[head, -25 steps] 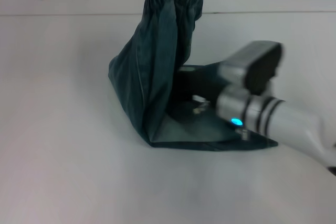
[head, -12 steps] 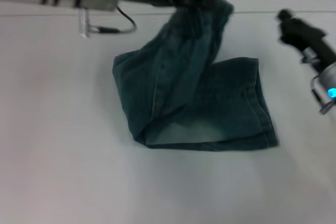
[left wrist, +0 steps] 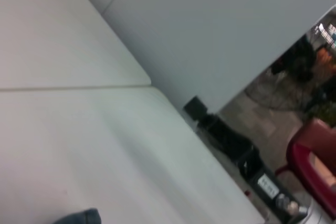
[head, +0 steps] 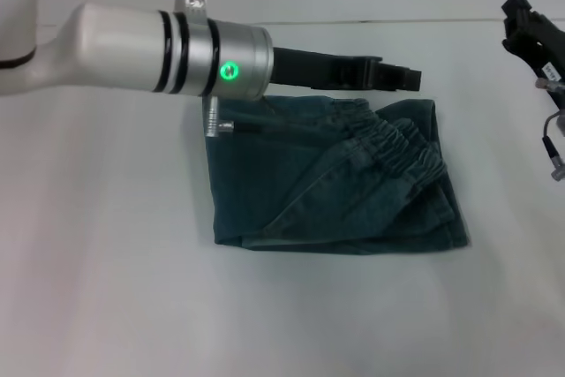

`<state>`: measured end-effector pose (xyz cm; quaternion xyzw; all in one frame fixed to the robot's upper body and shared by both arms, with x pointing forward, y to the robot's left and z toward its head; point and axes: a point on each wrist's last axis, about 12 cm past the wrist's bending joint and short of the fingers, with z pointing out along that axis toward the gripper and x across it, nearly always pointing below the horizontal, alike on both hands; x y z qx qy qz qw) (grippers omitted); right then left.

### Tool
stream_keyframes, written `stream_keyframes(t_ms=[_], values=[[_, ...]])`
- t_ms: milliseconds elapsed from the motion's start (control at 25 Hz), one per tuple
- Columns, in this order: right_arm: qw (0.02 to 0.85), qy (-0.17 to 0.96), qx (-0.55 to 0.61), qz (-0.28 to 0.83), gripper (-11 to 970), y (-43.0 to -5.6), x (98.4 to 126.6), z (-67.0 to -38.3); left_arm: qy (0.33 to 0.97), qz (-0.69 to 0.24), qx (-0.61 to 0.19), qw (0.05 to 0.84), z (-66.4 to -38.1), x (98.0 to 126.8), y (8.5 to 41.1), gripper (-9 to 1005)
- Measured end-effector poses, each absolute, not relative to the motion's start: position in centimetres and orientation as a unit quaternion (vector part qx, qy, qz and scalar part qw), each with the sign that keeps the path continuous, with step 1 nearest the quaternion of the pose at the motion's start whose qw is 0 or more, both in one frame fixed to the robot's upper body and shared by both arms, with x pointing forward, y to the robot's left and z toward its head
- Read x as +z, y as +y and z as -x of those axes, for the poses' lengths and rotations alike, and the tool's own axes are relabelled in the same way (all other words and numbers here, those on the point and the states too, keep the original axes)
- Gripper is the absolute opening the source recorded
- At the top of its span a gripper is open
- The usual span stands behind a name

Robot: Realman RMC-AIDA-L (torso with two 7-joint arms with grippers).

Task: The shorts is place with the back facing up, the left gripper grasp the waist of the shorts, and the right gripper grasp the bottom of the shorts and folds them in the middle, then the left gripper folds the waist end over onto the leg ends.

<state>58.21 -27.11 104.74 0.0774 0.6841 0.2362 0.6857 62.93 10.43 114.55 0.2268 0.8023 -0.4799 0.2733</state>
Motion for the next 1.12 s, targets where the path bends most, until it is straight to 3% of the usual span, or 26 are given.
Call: stream_keyframes(t_ms=[120,320,440,640,720,920,1120], values=[[0.674,0.690,0.256,-0.057,51,-26.7,104.7,-58.2,0.785,-0.217,-0.498,0.298,-62.6,114.6,12.2,116],[0.640,0.696,0.326,0.014,73,-27.6,106.2,-58.4,0.746,-0.194,-0.526,0.359,-60.8,114.2,16.7,337],[0.612,0.694,0.375,0.061,122,-28.3,107.7,-58.1,0.735,-0.194,-0.518,0.391,-59.2,113.3,19.9,591],[0.537,0.706,0.424,0.183,204,-29.2,110.5,-57.0,0.724,-0.194,-0.511,0.421,-56.5,112.1,24.1,824],[0.492,0.716,0.433,0.241,237,-29.7,111.4,-56.1,0.722,-0.205,-0.508,0.422,-55.4,111.6,25.5,865],[0.395,0.758,0.427,0.295,474,-31.5,112.0,-53.8,0.750,-0.228,-0.480,0.393,-52.9,110.4,28.2,947],[0.382,0.775,0.420,0.277,677,-33.2,111.1,-51.9,0.774,-0.236,-0.460,0.366,-51.8,109.6,29.2,947]])
